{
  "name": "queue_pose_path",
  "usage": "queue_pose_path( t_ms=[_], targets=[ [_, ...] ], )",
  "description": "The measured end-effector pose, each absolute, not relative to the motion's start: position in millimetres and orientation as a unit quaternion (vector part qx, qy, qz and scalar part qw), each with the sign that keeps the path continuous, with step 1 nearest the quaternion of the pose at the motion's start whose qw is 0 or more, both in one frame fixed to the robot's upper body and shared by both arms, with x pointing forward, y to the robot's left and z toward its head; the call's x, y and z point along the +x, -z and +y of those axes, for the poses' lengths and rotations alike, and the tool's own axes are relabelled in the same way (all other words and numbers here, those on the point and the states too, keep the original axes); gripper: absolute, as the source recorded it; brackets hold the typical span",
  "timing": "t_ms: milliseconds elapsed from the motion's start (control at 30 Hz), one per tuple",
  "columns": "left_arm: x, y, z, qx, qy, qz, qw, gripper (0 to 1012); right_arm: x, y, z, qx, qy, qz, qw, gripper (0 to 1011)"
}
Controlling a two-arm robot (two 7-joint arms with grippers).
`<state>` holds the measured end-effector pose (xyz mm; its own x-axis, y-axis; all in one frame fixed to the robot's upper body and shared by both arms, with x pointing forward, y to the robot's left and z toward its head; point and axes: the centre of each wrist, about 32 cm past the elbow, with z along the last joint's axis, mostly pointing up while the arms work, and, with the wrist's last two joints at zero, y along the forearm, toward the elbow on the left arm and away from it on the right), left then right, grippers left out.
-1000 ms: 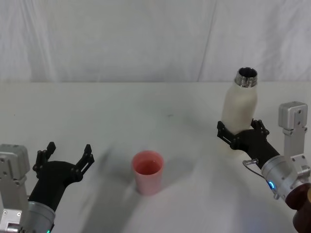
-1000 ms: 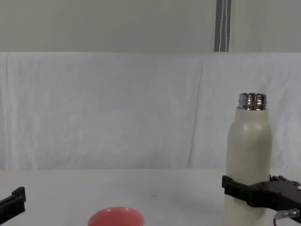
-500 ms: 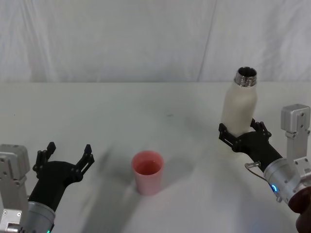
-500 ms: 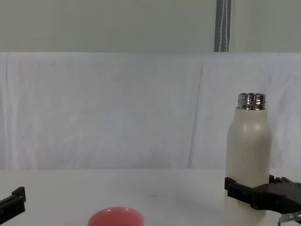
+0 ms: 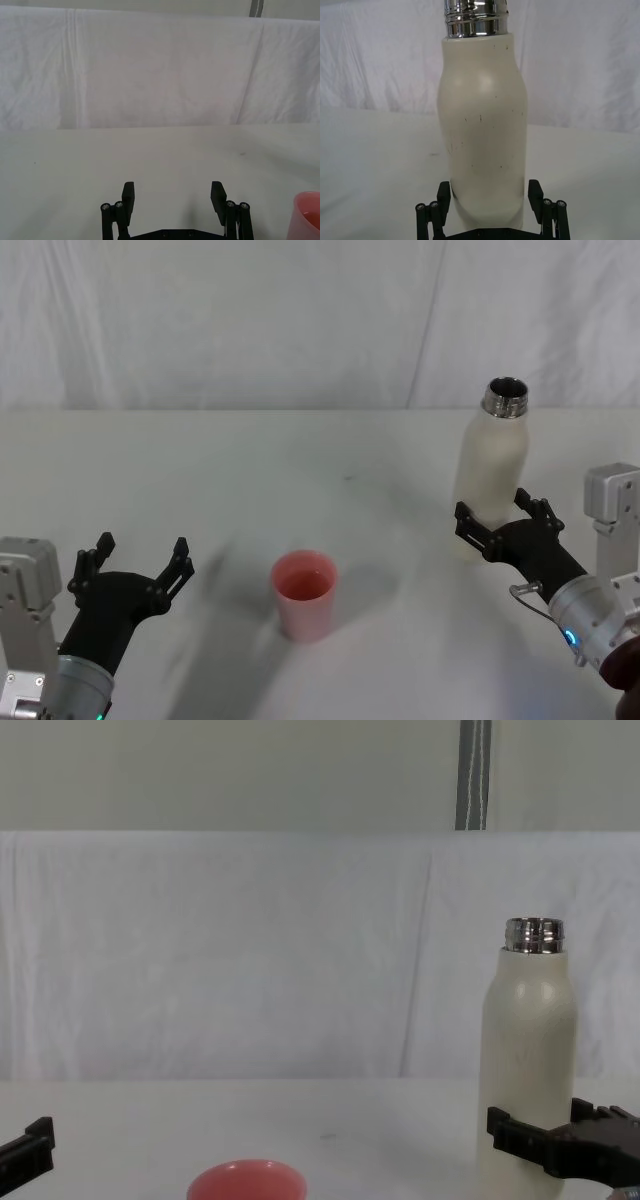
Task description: Grasp the thermos with one hand and pour water into the cup lid.
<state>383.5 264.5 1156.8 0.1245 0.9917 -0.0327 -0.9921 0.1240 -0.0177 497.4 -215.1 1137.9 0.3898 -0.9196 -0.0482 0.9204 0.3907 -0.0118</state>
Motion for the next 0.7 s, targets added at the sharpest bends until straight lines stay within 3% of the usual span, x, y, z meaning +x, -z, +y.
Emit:
queue_pose_path(
  t_ms=[700],
  targets=[
    [383.5, -1156.8, 264.5, -0.017, -0.662, 0.006, 0.75, 1001, 467, -1141.8, -219, 0.017, 0.561, 0.025, 0.827, 1002]
  ],
)
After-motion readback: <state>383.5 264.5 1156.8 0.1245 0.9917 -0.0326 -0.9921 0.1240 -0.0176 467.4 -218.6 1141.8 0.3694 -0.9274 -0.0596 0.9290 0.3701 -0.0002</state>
